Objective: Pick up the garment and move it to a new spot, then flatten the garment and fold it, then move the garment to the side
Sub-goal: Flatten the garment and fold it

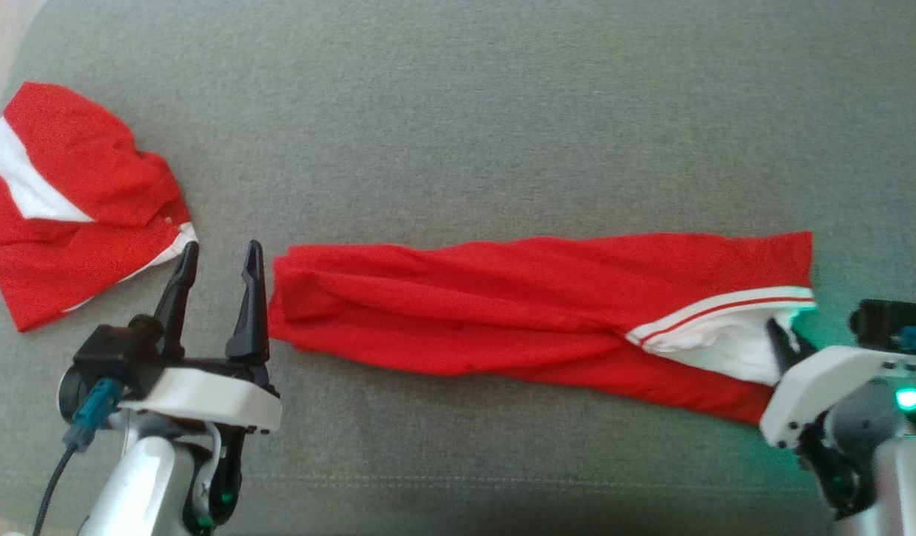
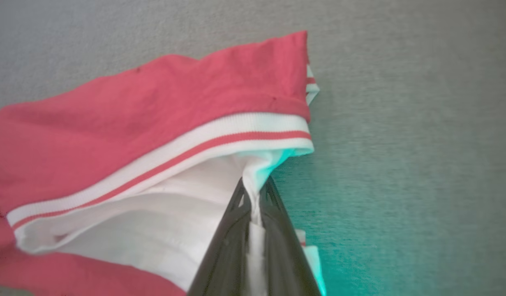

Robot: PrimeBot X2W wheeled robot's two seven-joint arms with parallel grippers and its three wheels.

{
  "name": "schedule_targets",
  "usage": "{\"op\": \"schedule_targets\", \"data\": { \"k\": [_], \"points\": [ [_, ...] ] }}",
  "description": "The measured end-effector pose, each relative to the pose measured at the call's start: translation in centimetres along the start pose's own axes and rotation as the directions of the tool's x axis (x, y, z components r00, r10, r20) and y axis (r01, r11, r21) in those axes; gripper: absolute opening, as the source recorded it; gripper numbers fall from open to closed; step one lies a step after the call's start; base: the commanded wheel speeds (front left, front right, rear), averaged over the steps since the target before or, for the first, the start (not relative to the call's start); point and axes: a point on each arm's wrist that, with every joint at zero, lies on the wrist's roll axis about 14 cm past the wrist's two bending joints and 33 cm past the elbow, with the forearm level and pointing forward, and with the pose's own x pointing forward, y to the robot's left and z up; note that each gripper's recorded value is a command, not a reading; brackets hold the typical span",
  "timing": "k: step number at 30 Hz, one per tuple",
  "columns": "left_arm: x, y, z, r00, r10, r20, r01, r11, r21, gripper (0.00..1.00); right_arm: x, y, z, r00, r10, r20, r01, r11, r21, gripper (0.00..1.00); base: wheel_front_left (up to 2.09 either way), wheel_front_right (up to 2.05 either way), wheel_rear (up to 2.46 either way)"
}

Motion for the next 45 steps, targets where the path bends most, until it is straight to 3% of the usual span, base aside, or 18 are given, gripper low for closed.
{"op": "schedule_targets", "data": {
  "k": [11, 15, 19, 23, 26, 31, 36, 40, 45],
  "points": [
    [0.6, -0.8, 0.5, 0.999, -0.027, 0.022, 0.027, 1.000, -0.001, 1.00, -2.6, -6.5, 2.8, 0.978, -0.178, 0.105, 0.171, 0.982, 0.078, 0.00, 0.00, 0.00, 0.00],
    [0.7, -0.9, 0.6, 0.999, -0.027, 0.025, 0.027, 1.000, 0.002, 1.00, -3.1, -7.2, 3.4, 0.974, -0.195, 0.119, 0.187, 0.980, 0.070, 0.00, 0.00, 0.00, 0.00],
    [0.8, -0.9, 1.0, 0.999, -0.025, 0.036, 0.025, 1.000, 0.000, 1.00, -3.8, -4.4, 6.2, 0.970, -0.120, 0.211, 0.119, 0.993, 0.015, 0.00, 0.00, 0.00, 0.00],
    [0.4, -1.2, 1.1, 0.999, -0.033, 0.040, 0.033, 0.999, -0.003, 1.00, -5.4, 1.0, 9.8, 0.949, 0.035, 0.312, -0.014, 0.998, -0.069, 0.00, 0.00, 0.00, 0.00],
    [0.2, -1.5, 1.3, 0.998, -0.045, 0.044, 0.046, 0.999, -0.002, 1.00, -6.7, 5.3, 11.4, 0.922, 0.173, 0.347, -0.144, 0.984, -0.108, 0.00, 0.00, 0.00, 0.00],
    [-0.2, -1.5, 1.6, 0.998, -0.042, 0.051, 0.042, 0.999, 0.000, 1.00, -7.2, 12.8, 9.9, 0.872, 0.407, 0.273, -0.375, 0.913, -0.161, 0.00, 0.00, 0.00, 0.00],
    [-0.8, -1.1, 1.3, 0.999, -0.033, 0.040, 0.033, 0.999, 0.000, 1.00, -6.3, 18.8, 6.3, 0.788, 0.588, 0.182, -0.580, 0.808, -0.100, 0.00, 0.00, 0.00, 0.00],
    [-1.3, -0.3, 0.9, 1.000, -0.008, 0.026, 0.008, 1.000, 0.000, 1.00, -5.3, 22.6, 3.3, 0.728, 0.675, 0.115, -0.672, 0.737, -0.070, 0.00, 0.00, 0.00, 0.00],
    [-1.6, 0.5, 0.4, 1.000, 0.019, 0.011, -0.019, 1.000, -0.006, 1.00, -3.7, 24.9, 1.7, 0.690, 0.716, 0.103, -0.717, 0.696, -0.037, 0.00, 0.00, 0.00, 0.00]
  ]
}}
